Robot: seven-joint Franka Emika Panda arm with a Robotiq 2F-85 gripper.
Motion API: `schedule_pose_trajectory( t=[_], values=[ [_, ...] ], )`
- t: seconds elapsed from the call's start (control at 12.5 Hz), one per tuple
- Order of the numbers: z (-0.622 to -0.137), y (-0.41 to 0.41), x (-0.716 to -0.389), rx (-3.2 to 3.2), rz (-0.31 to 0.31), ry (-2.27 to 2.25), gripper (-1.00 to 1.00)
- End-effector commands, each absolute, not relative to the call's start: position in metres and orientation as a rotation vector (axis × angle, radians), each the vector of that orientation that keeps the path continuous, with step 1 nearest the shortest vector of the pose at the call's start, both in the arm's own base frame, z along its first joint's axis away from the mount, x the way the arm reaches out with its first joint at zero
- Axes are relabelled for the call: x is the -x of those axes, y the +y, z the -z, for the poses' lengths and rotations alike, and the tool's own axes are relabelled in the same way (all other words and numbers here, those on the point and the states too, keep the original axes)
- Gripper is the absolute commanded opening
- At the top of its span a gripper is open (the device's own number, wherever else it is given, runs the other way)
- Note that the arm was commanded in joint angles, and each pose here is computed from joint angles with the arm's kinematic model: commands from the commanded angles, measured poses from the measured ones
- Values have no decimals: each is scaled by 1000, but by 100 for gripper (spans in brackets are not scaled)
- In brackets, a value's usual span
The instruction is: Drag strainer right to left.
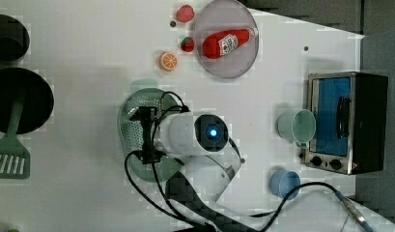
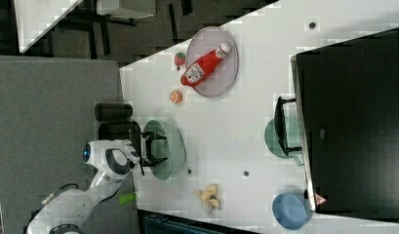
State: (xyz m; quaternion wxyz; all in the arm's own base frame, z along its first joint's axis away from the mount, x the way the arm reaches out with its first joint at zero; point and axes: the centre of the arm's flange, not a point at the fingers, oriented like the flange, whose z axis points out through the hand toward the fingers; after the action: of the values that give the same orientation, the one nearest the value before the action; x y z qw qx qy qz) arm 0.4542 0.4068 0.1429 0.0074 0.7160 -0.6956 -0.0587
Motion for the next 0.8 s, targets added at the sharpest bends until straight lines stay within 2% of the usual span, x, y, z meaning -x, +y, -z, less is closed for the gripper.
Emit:
schedule_pose_trajectory(
  t=[0.08,0.4,0.8],
  values=[
    [-228,382,-494,-2410,122,-2044,100],
    [-340,318,-514,-2585,74,-1713,100],
    [-473,190,-527,-2635,19,-1672,100]
  ],
)
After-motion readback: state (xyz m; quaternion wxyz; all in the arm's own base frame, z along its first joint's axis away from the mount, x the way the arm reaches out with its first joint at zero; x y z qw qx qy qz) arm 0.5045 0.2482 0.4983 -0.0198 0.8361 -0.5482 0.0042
